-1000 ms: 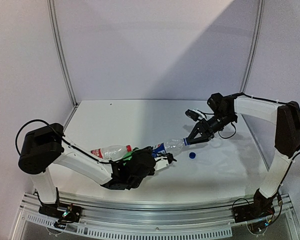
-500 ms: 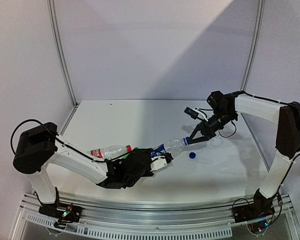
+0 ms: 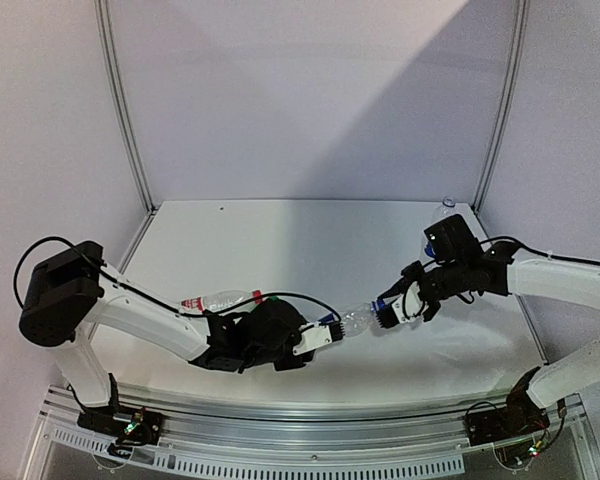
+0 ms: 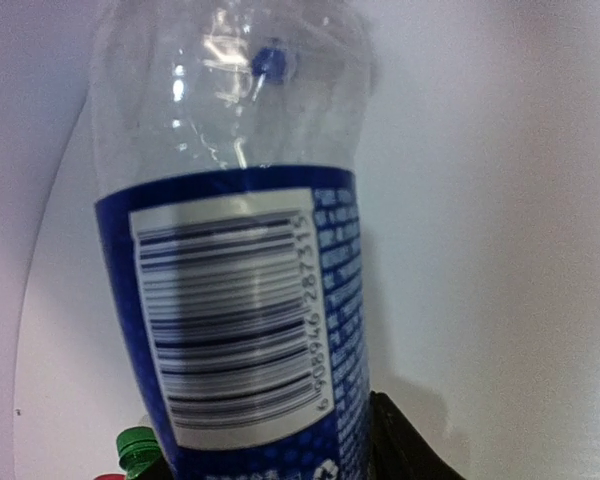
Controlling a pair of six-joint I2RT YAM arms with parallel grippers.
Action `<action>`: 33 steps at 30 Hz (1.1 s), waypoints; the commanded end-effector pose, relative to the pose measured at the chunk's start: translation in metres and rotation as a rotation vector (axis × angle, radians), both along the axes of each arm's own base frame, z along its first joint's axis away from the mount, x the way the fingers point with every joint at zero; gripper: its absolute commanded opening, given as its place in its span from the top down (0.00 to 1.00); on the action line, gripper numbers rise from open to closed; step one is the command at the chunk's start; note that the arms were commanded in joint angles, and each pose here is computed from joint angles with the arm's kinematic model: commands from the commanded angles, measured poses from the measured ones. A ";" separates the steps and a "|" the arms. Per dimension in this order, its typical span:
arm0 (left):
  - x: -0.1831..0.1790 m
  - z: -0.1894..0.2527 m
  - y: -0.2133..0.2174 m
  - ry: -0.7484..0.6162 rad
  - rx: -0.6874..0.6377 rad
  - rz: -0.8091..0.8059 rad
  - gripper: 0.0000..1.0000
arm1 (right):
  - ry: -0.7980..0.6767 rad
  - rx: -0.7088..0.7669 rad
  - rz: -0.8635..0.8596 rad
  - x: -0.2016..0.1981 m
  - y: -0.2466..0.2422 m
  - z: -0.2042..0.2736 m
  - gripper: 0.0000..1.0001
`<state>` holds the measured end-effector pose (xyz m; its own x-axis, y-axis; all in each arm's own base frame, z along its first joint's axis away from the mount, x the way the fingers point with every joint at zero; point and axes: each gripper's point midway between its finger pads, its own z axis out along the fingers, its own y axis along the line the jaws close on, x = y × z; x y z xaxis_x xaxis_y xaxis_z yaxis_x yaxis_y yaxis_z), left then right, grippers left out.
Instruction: Unscrew the bottle caps
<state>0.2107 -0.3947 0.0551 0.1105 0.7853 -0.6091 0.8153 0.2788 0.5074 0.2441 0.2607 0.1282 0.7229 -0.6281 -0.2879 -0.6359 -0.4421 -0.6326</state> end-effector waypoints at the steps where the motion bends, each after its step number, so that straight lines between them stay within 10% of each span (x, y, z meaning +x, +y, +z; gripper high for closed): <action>1: -0.013 0.020 -0.021 0.065 -0.085 -0.112 0.54 | -0.416 -0.077 0.116 0.024 -0.004 0.014 0.88; 9: -0.017 0.033 -0.018 0.161 -0.165 -0.138 0.54 | -0.868 -0.006 0.145 0.027 -0.011 0.038 0.94; 12: -0.017 0.040 -0.017 0.188 -0.195 -0.147 0.54 | -0.906 0.054 0.133 0.025 -0.008 0.048 0.79; 22: 0.008 0.060 -0.002 0.073 -0.225 -0.021 0.55 | -0.615 0.002 -0.039 0.025 -0.036 0.045 0.30; 33: 0.034 0.078 0.017 -0.058 -0.253 0.129 0.54 | -0.135 0.198 -0.255 0.008 -0.068 0.040 0.28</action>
<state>0.2321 -0.3880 0.1203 0.0621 0.6388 -0.7668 0.8032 0.4241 0.4184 0.2741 0.1874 0.1655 0.6514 -0.7553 -0.0717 -0.4172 -0.2777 -0.8653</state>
